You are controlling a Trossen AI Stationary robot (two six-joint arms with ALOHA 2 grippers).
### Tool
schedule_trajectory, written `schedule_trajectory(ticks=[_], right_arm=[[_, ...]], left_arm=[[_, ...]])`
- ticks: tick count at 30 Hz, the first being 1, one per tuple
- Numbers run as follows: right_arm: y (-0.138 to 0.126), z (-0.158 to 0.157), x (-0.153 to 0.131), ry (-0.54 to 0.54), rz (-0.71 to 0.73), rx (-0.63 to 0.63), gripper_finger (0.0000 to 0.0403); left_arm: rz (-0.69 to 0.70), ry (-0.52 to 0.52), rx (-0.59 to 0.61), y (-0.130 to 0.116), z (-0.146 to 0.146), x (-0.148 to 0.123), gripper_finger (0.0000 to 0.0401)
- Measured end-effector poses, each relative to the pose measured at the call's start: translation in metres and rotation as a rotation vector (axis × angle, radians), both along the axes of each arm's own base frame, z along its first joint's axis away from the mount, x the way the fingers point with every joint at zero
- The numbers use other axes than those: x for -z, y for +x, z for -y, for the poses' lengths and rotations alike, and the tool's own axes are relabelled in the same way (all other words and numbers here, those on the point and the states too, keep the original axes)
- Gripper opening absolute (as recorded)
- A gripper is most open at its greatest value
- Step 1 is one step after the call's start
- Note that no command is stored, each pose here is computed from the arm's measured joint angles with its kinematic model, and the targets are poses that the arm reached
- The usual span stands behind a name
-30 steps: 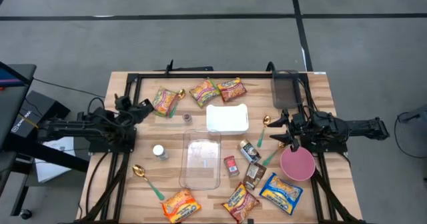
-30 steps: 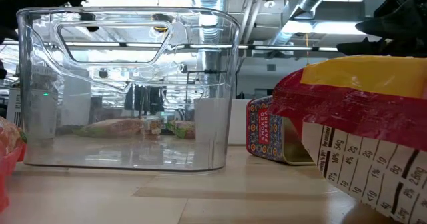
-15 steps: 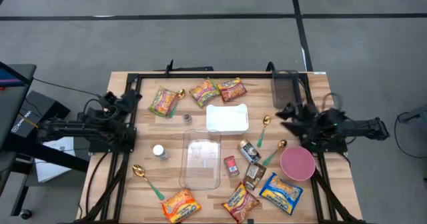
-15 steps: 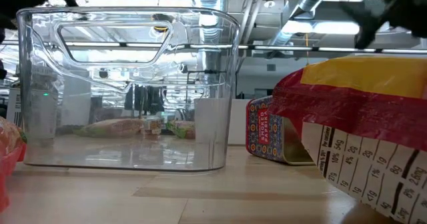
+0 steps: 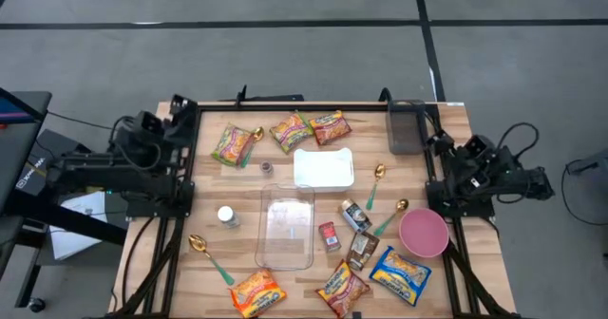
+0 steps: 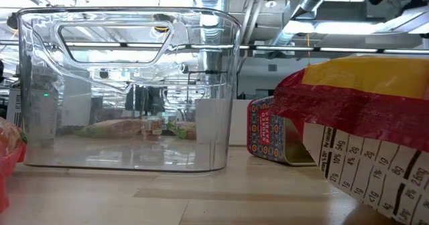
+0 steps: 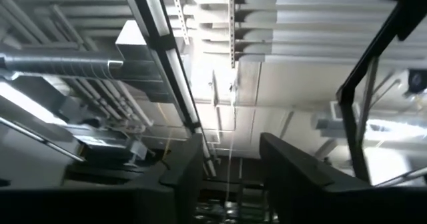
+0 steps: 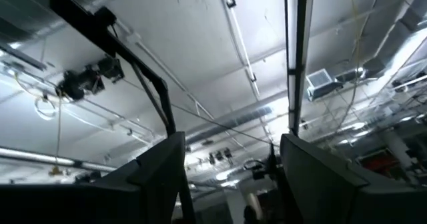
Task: Pick & Place Food Item
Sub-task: Put the green noodle pack into the transparent bin
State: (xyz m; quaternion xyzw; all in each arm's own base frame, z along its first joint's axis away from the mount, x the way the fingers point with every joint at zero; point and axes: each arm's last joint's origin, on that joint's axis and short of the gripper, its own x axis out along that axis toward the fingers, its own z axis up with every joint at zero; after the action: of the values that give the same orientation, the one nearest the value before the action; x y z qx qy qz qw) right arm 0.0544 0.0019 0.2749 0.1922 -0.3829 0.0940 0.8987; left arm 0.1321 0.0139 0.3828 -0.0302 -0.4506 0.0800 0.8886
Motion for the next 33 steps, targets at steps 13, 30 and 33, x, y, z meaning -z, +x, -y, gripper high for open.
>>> schedule_trajectory(ticks=[13,30,33], right_arm=[[-0.022,0.003,-0.078,-0.017,0.113,0.136,0.0240],[0.015,0.002,-0.158,-0.148,0.016,0.264,0.0240],[0.014,0.001,-0.168,-0.171,-0.067,0.266,0.0240]], left_arm=[[0.078,0.021,-0.066,0.000,-0.001,-0.038,0.0247],[0.058,0.071,-0.032,-0.009,0.002,-0.040,0.0239],[0.030,0.099,-0.053,-0.007,0.002,-0.038,0.0245]])
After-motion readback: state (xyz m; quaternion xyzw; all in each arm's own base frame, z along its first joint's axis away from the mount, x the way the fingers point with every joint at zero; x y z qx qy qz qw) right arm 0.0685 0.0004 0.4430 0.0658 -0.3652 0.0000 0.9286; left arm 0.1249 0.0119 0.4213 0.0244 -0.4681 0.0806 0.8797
